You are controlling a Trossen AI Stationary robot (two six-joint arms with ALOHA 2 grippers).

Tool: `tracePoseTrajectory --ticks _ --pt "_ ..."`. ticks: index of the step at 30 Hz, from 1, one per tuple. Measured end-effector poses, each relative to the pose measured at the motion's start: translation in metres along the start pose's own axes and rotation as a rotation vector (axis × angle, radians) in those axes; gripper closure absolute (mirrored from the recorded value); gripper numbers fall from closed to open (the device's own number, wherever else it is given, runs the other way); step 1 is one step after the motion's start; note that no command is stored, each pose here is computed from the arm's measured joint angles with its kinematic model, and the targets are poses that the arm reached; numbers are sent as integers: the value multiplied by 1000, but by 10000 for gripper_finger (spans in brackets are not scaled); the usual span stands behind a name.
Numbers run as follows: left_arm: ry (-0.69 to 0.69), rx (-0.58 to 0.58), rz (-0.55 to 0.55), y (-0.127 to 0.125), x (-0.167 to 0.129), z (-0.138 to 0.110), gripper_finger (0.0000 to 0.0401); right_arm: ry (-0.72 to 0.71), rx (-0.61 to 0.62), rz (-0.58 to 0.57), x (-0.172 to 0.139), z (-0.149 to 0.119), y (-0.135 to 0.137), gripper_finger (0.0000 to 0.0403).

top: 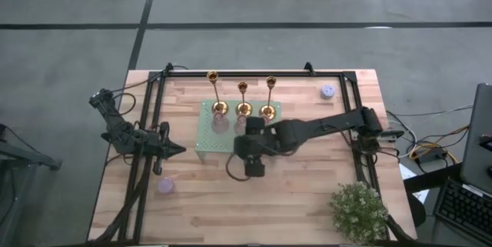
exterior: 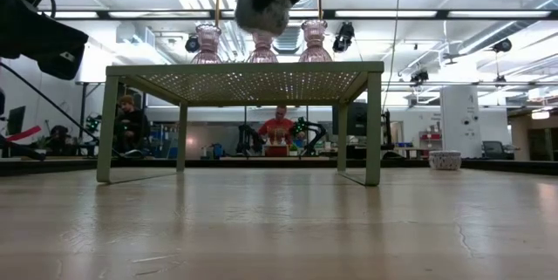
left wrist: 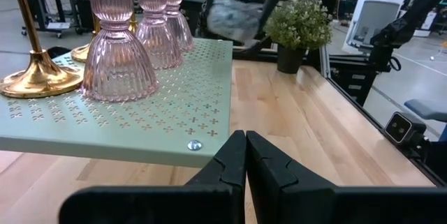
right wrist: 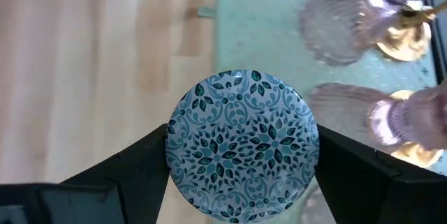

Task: Pick & Place candle stick holders
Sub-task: Put the blue scented candle on the shelf

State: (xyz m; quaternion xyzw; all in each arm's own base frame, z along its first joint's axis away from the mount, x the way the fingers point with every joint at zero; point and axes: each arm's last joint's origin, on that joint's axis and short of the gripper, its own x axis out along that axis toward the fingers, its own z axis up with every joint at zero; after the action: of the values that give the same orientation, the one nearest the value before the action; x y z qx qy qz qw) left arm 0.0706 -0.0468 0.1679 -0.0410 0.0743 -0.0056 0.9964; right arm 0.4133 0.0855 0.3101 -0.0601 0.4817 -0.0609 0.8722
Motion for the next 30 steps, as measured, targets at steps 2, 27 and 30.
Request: tracePoseTrajectory --ticks 2,27,30 --pt "0 0 0 0 0 0 387 15 26 -12 6 5 -1 106" --pt "0 0 0 0 0 0 387 94 133 -57 37 9 -16 104" --pt "0 0 1 0 0 0 387 97 126 -55 37 8 -15 97"
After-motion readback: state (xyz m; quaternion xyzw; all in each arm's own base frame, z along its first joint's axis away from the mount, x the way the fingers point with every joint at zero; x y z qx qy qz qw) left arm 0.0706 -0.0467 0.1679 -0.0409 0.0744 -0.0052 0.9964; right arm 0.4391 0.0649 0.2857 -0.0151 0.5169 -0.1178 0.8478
